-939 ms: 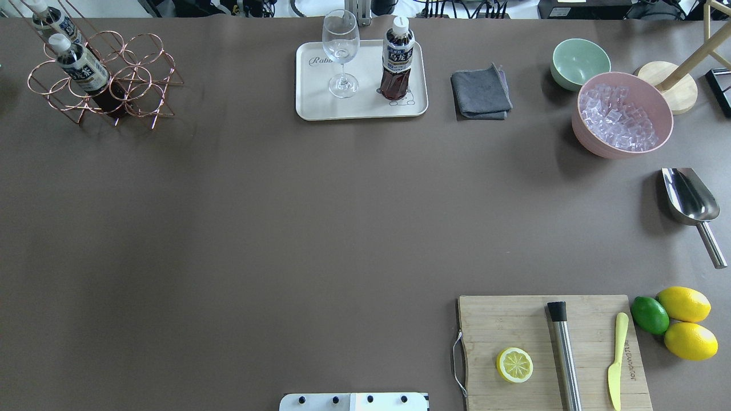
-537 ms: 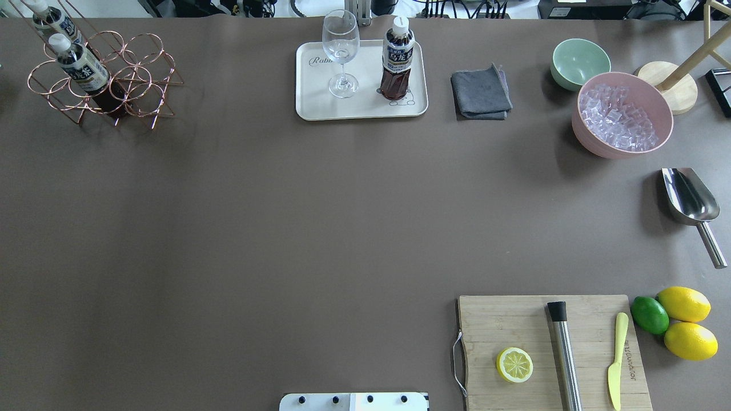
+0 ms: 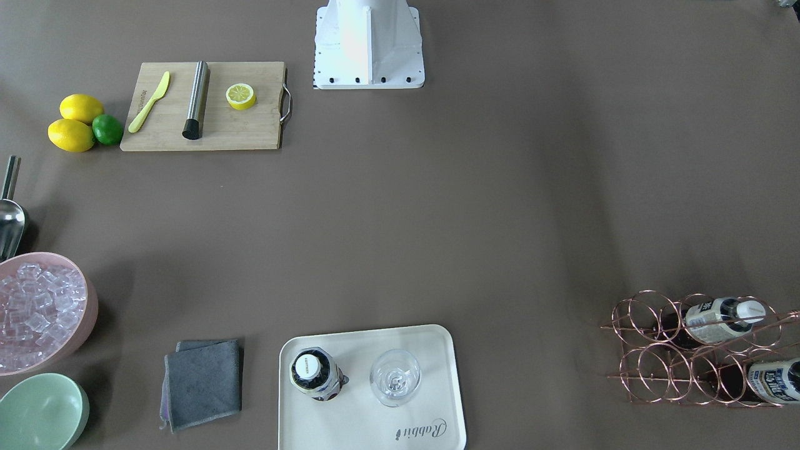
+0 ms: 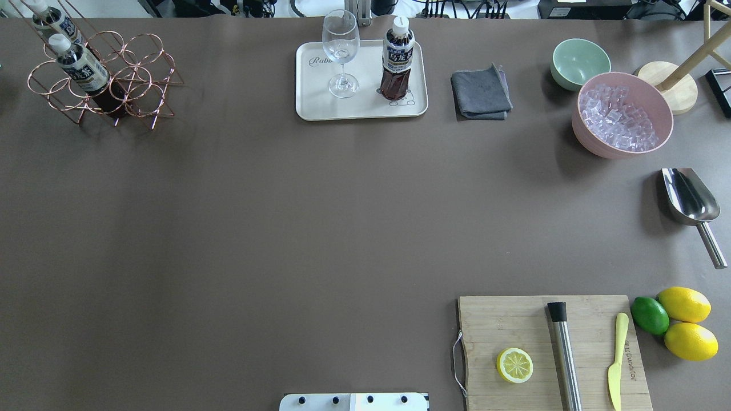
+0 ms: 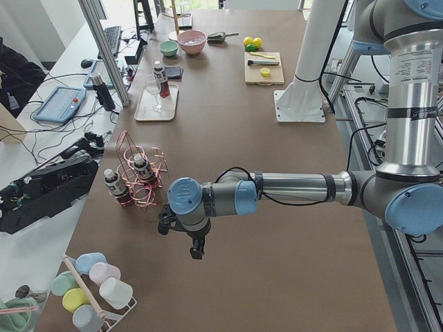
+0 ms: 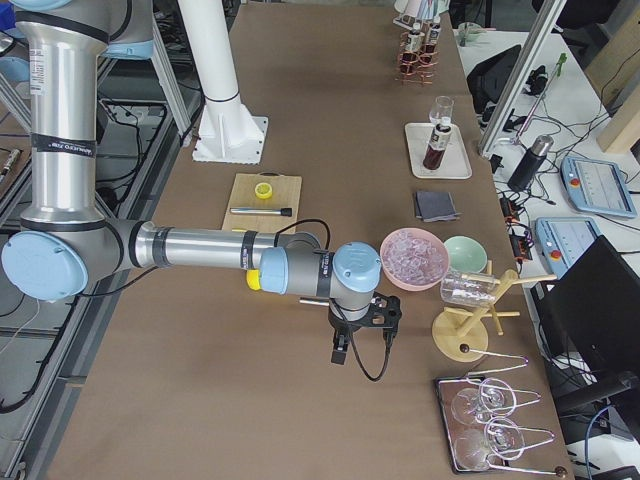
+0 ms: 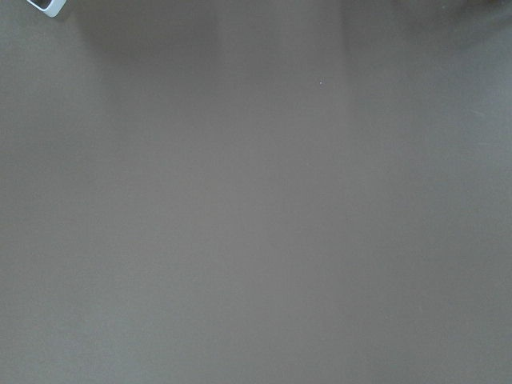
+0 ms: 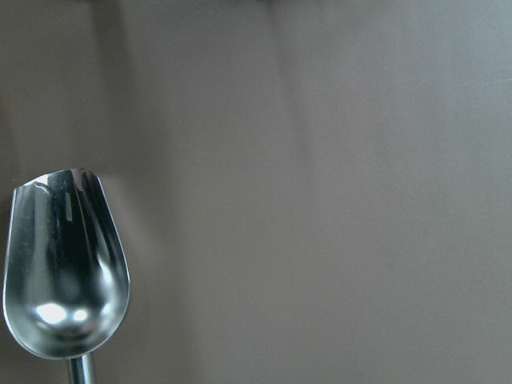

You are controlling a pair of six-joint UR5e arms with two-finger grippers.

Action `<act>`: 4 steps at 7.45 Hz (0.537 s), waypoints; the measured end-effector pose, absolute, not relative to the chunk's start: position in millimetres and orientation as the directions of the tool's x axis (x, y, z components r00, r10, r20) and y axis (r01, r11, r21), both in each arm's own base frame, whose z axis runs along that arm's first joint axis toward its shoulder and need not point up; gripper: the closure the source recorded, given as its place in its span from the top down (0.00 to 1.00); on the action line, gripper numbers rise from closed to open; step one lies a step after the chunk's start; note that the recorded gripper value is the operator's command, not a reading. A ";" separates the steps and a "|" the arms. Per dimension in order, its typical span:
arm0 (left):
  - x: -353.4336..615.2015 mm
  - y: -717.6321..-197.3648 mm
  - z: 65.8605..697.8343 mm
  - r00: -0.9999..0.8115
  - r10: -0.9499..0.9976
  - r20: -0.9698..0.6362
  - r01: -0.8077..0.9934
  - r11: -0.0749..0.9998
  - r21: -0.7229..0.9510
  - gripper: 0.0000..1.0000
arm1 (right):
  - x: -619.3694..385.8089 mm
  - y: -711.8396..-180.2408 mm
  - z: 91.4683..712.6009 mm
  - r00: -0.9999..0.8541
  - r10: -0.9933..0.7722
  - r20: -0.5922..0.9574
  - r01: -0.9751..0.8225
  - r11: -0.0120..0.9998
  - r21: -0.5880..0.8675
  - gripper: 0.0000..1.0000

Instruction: Take tea from basket to plate

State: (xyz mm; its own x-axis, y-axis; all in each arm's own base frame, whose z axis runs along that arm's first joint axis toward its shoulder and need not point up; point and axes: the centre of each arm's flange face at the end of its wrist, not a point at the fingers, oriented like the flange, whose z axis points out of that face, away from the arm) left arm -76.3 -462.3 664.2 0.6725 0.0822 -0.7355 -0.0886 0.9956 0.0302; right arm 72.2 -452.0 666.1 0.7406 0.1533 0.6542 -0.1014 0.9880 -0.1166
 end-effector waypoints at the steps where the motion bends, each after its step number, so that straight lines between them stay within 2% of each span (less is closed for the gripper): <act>1: -76.4 -462.3 663.2 0.673 0.083 -0.735 -0.088 0.996 0.032 0.98 | 72.3 -452.0 665.8 0.740 0.153 0.655 -0.101 0.988 -0.116 1.00; 4: -76.2 -464.0 660.4 0.674 0.088 -0.733 -0.088 0.995 0.038 0.98 | 72.5 -452.0 665.7 0.740 0.153 0.655 -0.102 0.988 -0.116 1.00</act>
